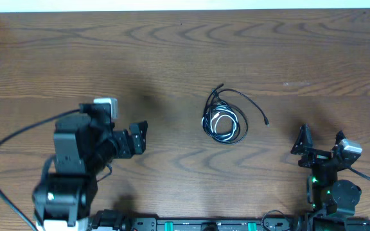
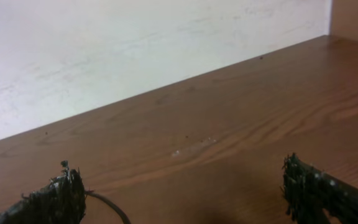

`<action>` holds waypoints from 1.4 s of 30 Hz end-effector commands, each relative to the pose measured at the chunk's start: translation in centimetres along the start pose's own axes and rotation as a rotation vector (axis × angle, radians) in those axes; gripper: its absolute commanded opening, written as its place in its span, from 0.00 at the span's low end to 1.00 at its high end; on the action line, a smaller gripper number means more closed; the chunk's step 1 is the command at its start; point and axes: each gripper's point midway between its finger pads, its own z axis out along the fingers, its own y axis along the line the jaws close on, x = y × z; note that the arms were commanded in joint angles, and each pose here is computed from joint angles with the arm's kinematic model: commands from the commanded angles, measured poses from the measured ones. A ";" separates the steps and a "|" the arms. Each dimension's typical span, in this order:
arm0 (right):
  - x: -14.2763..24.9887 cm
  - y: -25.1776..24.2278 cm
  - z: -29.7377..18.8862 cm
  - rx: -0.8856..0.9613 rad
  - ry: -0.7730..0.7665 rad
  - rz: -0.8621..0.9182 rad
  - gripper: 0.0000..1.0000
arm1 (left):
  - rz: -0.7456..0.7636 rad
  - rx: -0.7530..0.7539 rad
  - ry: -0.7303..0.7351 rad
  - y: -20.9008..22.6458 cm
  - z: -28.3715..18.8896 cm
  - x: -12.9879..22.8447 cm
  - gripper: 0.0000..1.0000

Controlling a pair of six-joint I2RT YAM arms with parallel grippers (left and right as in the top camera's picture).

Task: Untangle cables
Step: 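Move the left gripper forward over the black and white cable bundle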

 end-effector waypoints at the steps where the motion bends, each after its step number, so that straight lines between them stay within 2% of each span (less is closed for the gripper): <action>1: 0.1 0.3 0.0 -0.008 0.003 -0.012 0.99 | -0.016 0.034 0.045 -1.3 -0.8 -1.6 0.93; 3: 0.1 0.3 0.0 -0.008 0.002 -0.012 0.99 | -0.029 0.087 0.093 -2.4 -0.9 -1.8 0.93; 5: 0.1 0.3 0.0 -0.008 0.002 -0.012 0.99 | -0.042 0.272 0.144 -5.6 -0.8 -1.9 0.93; 8: 0.1 0.3 0.0 -0.008 0.002 -0.012 0.99 | -0.048 0.354 0.166 -6.8 -0.6 -2.0 0.93; 16: 0.1 0.3 0.0 -0.008 0.002 -0.012 0.99 | -0.124 0.342 0.224 -6.5 0.8 -1.7 0.93; 20: 0.1 0.3 0.0 -0.008 0.002 -0.012 0.99 | -0.127 0.344 0.204 -6.4 1.3 -2.5 0.93; 23: 0.1 0.3 0.0 -0.008 0.002 -0.012 0.99 | -0.190 0.287 0.197 -5.8 1.8 -2.8 0.93; 27: 0.1 0.3 0.0 -0.008 0.002 -0.012 0.99 | -0.201 0.140 0.175 -4.7 2.8 -2.6 0.92; 33: 0.1 0.3 0.0 -0.008 0.002 -0.012 0.99 | -0.098 0.004 0.126 -6.0 4.0 -2.3 0.91; 34: 0.1 0.3 0.0 -0.008 0.002 -0.012 0.99 | -0.086 -0.011 0.124 -6.2 4.3 -2.1 0.89; 37: 0.1 0.3 0.0 -0.008 0.002 -0.012 0.99 | -0.004 -0.031 0.147 -8.0 6.1 -1.1 0.82; 42: 0.1 0.3 0.0 -0.008 0.002 -0.012 0.99 | 0.064 -0.029 0.197 -10.0 9.2 0.4 0.80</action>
